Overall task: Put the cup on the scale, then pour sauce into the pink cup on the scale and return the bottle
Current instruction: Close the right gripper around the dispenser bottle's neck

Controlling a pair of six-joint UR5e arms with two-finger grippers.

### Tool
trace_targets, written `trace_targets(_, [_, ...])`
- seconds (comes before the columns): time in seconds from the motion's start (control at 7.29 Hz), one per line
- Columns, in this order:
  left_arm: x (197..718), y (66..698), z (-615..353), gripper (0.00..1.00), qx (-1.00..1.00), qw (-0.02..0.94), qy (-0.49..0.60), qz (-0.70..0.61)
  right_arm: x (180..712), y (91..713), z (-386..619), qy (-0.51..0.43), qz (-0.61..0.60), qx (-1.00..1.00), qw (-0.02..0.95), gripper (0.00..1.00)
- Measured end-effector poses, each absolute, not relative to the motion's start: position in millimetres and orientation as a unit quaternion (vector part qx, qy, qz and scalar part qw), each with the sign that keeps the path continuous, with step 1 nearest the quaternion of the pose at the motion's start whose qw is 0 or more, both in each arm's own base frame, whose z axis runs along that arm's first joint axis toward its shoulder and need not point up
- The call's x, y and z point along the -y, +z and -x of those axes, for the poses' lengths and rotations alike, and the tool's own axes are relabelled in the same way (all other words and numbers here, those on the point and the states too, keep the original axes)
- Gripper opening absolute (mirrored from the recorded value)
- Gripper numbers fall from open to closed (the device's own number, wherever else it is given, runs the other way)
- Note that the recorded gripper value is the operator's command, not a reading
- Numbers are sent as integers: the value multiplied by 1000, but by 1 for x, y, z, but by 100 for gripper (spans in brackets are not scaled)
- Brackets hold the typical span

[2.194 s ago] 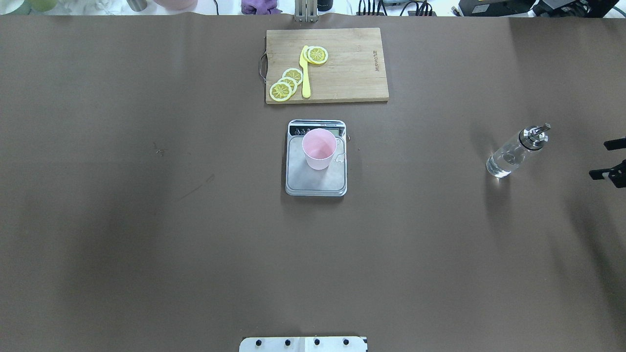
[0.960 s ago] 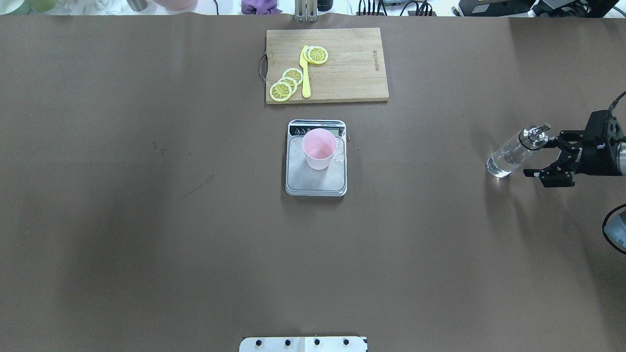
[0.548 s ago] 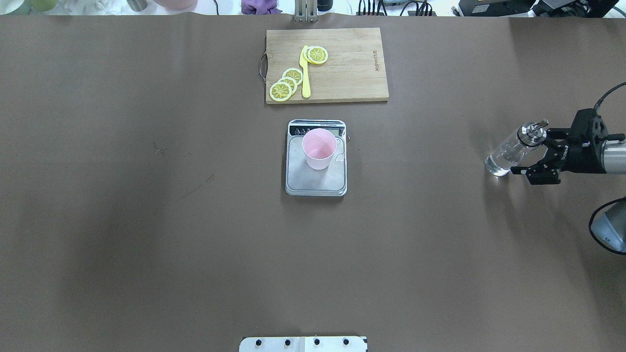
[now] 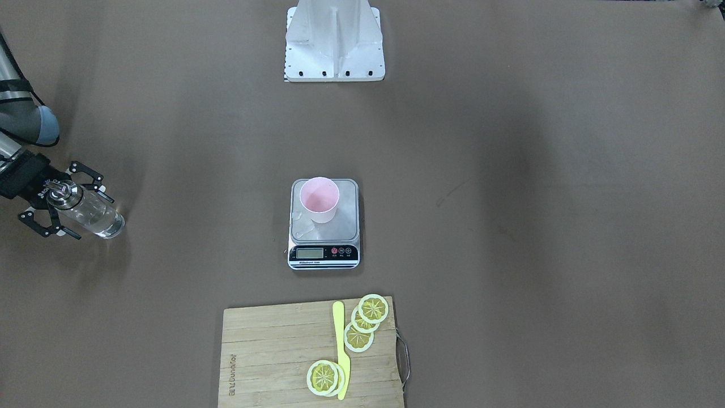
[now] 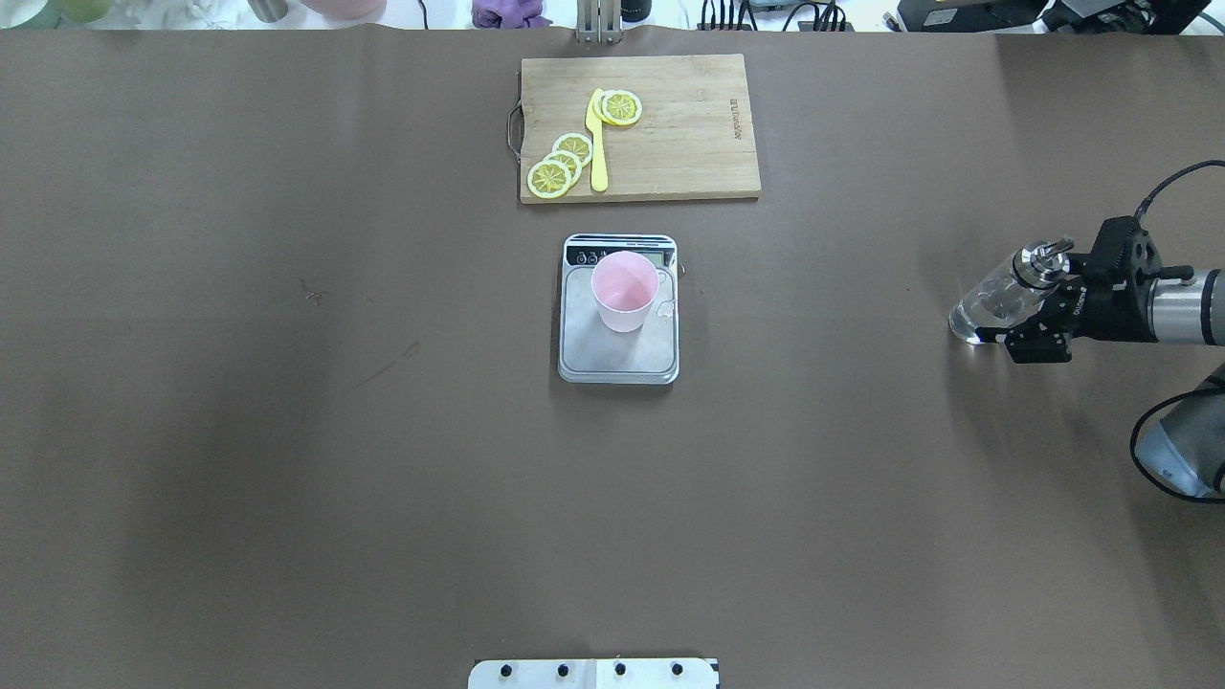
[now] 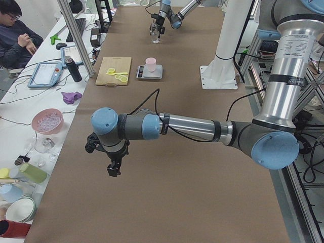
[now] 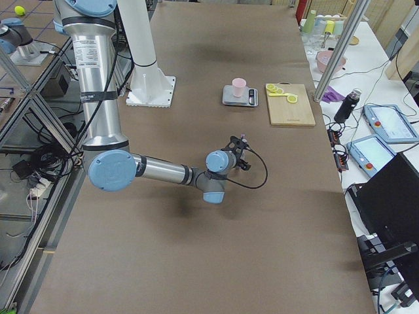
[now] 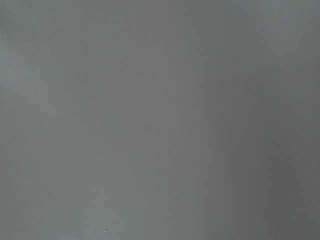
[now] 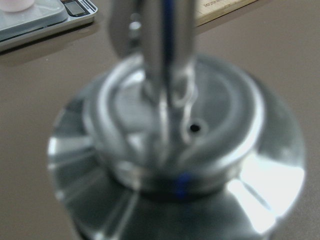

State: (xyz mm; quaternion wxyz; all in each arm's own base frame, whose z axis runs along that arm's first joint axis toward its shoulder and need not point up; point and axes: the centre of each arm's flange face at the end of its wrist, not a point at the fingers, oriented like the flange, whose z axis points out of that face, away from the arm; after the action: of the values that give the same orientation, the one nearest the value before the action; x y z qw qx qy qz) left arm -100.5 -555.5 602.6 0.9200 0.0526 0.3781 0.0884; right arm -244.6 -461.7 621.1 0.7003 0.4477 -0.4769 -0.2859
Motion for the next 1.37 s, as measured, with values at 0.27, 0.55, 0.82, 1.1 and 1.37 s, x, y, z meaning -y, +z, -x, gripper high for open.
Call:
trace_targets(0.27, [555,602,100,98,-378,920,89,-53,459,620,247,-285,-448,482,697,93])
trace_targets(0.55, [556,602,100,98,-378,920,89,-53,458,619,249,-286,-448,483,696,79])
trace_targets(0.82, [556,602,100,98,-378,920,89,-53,457,618,250,-288,-447,485,694,46])
trace_targets(1.1, [556,603,100,98,-378,920,89,-53,460,611,254,-294,-452,487,687,5])
trace_targets(1.37, [556,604,100,98,-378,920,89,-52,465,603,258,-311,-468,479,674,0])
